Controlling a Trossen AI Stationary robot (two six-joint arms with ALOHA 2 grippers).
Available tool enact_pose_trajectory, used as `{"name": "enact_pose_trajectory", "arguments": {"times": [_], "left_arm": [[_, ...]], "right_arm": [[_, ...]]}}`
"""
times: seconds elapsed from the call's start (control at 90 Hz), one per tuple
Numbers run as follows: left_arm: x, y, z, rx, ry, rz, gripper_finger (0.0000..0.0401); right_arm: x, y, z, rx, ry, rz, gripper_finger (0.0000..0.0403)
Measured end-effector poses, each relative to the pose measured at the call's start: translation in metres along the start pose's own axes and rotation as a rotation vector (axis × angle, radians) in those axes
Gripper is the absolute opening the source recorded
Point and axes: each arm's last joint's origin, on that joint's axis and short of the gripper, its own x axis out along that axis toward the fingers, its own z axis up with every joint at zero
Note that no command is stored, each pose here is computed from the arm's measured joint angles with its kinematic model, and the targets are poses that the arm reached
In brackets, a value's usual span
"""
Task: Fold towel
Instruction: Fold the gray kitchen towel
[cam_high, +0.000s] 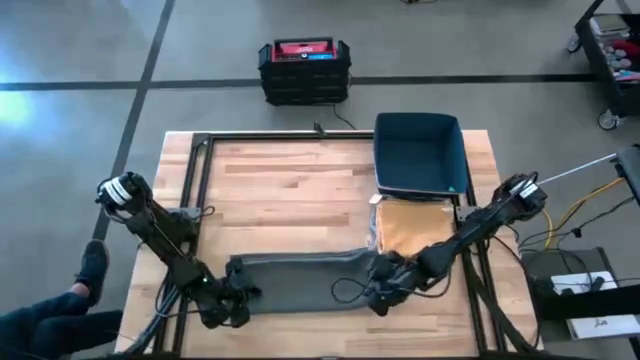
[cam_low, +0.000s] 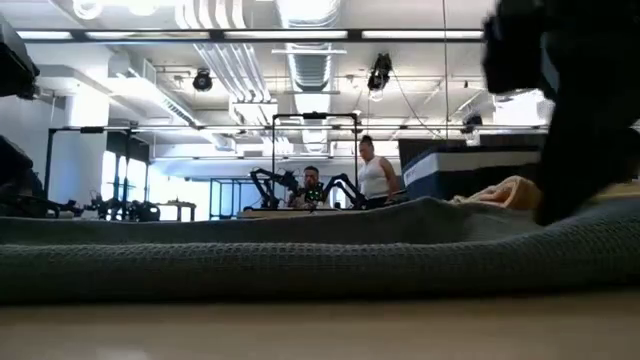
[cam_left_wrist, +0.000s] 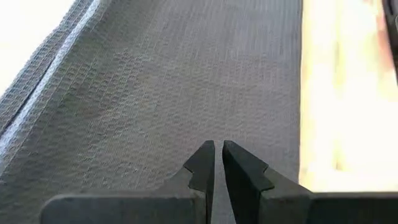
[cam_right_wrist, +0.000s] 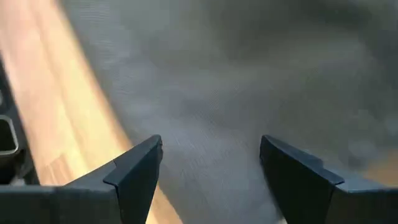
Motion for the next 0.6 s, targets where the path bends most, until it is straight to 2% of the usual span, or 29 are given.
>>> {"name": "enact_pose_trajectory", "arguments": {"times": [0.133,0.333,0.522,0.6], "left_arm": [[0.001,0.000,0.001,0.000,-0.006,0.002,0.0020],[0.004,0.000,0.005,0.010,-0.020,-0.006,0.0020],[0.005,0.000,0.008,0.009,-0.029,-0.008,0.0020],[0.005,0.000,0.009,0.015,-0.031,-0.008,0.0020]], "right_arm": [[0.000,-0.006,-0.017,0.109,0.002,-0.021,0.0247],[-0.004,-0.008,-0.027,0.179,0.004,-0.052,0.0240],[-0.028,0.005,-0.016,0.182,-0.032,0.077,0.0247],[-0.038,0.004,-0.013,0.149,-0.033,0.075,0.0254]]}}
